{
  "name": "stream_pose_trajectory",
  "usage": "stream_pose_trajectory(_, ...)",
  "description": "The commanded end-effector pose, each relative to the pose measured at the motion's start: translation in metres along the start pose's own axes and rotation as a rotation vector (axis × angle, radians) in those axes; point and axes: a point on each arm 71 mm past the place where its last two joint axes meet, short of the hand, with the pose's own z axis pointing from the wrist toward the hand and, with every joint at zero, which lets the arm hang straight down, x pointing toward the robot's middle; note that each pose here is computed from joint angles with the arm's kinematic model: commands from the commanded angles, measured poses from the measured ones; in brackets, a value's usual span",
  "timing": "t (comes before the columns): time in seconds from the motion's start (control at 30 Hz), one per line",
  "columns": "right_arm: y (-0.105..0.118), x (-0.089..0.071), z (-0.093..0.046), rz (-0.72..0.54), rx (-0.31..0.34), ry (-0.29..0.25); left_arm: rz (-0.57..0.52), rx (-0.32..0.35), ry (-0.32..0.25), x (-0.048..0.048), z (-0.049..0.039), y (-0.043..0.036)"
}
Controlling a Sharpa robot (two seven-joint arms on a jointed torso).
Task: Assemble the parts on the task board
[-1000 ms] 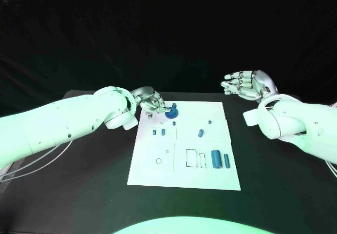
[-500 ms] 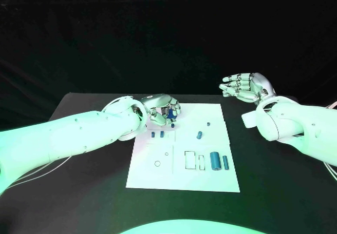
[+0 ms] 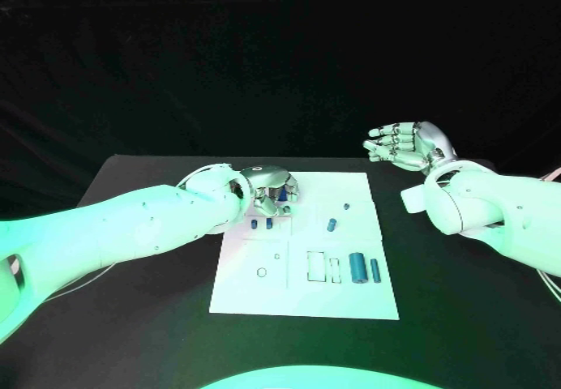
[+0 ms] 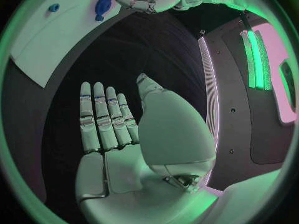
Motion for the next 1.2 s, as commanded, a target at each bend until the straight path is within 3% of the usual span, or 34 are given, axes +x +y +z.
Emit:
stream_pose_trajectory(0.03,0.001,0.001,0.000,0.000,-0.004,0.005,0.009,-0.010,0.011,0.0010,0.0026,0.0005)
stream_pose_trajectory(0.53,0.001,0.003,0.000,0.000,-0.006,0.009,0.027,-0.042,0.048,0.0050,0.0094,0.0034)
stream_pose_trajectory(1.2,0.002,0.004,0.000,0.000,-0.008,0.012,0.031,-0.047,0.054,0.0092,0.0132,0.0058)
